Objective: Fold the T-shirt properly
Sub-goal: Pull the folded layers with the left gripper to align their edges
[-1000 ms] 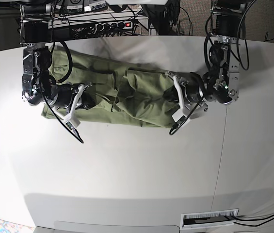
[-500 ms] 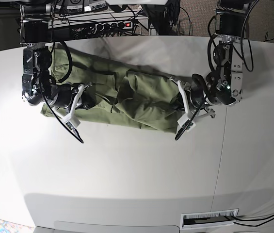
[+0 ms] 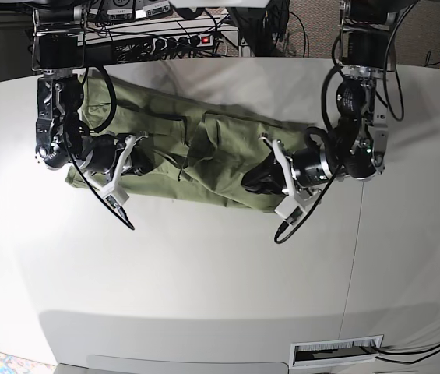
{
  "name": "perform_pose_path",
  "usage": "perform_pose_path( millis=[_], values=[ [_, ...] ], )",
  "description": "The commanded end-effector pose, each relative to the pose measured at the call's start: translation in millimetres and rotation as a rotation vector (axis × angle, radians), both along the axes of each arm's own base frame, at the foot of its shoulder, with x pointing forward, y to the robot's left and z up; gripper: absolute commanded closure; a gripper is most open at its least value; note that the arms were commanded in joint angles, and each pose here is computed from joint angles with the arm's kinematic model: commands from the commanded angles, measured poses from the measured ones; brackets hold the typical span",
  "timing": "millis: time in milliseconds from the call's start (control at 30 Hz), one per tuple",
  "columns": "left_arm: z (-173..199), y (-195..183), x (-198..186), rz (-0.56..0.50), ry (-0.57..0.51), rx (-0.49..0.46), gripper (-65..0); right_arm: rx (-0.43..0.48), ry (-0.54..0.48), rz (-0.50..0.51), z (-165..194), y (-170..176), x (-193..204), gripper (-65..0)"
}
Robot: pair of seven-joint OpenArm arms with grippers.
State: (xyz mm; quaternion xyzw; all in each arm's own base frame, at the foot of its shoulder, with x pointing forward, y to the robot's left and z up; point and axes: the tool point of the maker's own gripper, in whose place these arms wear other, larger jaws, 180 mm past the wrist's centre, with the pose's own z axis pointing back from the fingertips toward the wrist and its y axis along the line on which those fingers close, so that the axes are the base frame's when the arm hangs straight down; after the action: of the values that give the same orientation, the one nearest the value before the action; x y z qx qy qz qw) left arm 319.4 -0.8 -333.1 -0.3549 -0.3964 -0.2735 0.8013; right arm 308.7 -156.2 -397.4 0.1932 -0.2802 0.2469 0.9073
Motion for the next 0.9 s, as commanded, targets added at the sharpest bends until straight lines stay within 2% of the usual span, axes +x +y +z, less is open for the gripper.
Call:
perform_pose_path(
  millis=[0,100,200,467,633,767,867],
  values=[
    [16.4,-0.9,12.1,0.017,-0.060,-0.037,-6.7,-0.039,0.003,0.003,1.1,-8.2,1.4,0.0],
    [9.7,5.6,21.0,0.056,-0.101,-0.002,-6.7,-0.039,0.005,0.003,0.8,-8.3,1.1,0.0],
    [-7.2,13.2,27.2,0.081,-0.133,0.076,-6.7,-0.039,0.005,0.003,1.1,-8.3,1.1,0.0],
    [-58.4,25.7,23.9,0.050,-0.141,0.301,-6.7,-0.013,0.010,0.004,2.9,-4.6,0.3,0.0],
    [-72.4,73.4,42.1,0.210,-0.146,0.500,-6.7,-0.014,0.012,0.005,2.5,-4.7,-0.1,0.0],
    [-77.4,111.2,47.5,0.280,-0.149,0.630,-6.7,-0.005,0.011,0.005,3.5,-3.5,0.2,0.0],
    [-81.6,132.2,45.7,0.305,-0.123,0.694,-6.7,0.041,0.006,0.004,8.0,2.7,1.0,0.0]
  ],
)
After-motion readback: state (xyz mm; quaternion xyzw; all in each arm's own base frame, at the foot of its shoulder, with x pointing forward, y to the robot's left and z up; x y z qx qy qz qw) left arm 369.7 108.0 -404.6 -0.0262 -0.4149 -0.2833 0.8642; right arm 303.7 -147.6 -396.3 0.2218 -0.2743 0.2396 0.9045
